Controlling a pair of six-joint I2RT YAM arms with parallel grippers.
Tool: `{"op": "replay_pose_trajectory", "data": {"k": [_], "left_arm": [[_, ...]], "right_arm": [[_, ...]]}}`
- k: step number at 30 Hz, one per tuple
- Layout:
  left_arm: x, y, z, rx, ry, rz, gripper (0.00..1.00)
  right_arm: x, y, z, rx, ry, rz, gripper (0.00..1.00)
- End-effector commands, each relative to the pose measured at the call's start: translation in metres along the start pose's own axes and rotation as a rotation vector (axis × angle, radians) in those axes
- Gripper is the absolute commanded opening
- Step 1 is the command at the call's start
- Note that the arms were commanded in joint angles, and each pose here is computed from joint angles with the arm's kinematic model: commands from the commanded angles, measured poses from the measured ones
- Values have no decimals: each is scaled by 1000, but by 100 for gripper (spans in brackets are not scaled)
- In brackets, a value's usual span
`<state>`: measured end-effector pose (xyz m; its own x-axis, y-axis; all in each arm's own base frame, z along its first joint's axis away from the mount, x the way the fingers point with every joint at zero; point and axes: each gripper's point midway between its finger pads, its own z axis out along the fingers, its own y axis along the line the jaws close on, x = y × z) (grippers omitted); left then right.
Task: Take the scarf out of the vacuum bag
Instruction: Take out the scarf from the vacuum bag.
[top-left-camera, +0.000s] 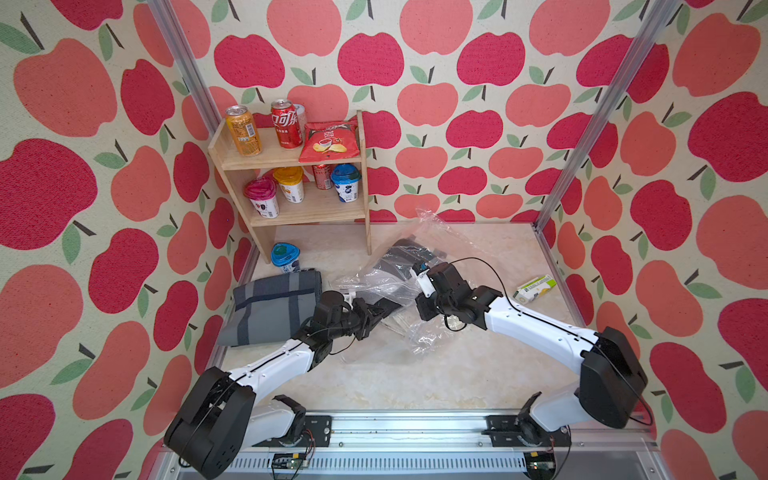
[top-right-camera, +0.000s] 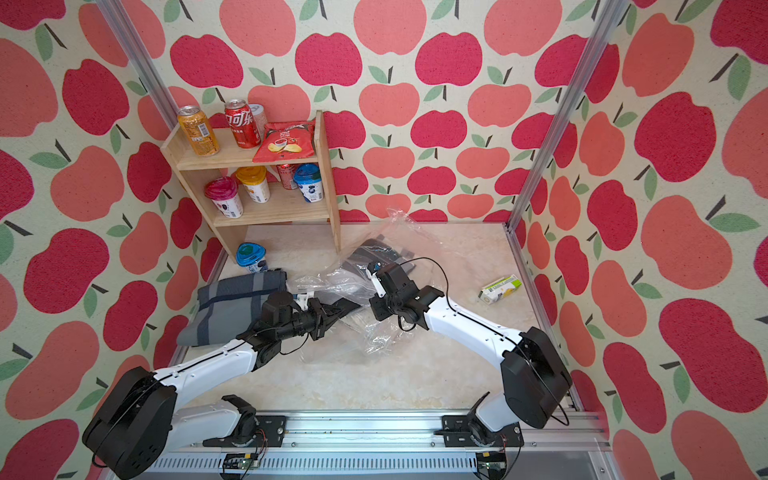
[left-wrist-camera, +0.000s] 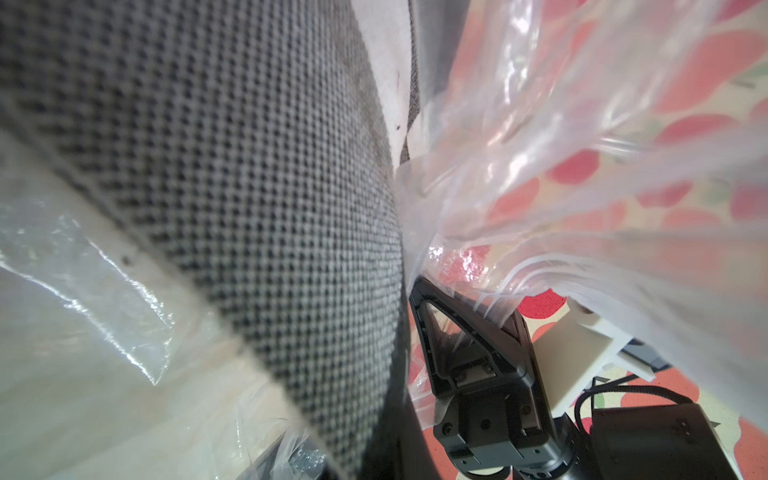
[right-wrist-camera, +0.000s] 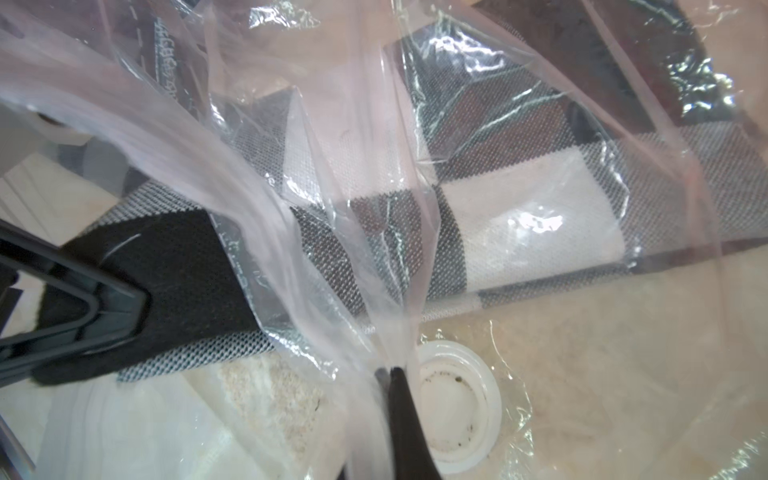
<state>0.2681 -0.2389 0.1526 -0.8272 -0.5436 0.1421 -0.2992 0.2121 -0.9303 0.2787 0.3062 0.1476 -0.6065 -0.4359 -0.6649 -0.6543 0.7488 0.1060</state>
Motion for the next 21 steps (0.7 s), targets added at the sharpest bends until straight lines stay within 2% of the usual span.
{"op": "replay_pose_trajectory", "data": {"k": [1,2,5,8,12,17,21], "left_arm": [[-1,2,-9,-5,2,26,0],[-2,2,-11,-6,2,26,0],[-4,3,-12,-11,-2,24,0],[-6,6,-10,-20,4,20,0],[-10,6,-6,-25,7,25,0],[-20,-5,5,-13,15,54,0],[-33,-14,19,-7,29,72,0]], "right_arm": [[-3,4,4,-30,3,12,5],[-3,7,3,-45,1,9,15],[-1,19,-5,-97,-29,-14,62],[-4,39,-25,-194,-104,-49,99],[-1,36,-45,-181,-139,-20,100],[24,18,-55,-143,-135,81,100],[26,15,-66,-212,-183,159,100]]}}
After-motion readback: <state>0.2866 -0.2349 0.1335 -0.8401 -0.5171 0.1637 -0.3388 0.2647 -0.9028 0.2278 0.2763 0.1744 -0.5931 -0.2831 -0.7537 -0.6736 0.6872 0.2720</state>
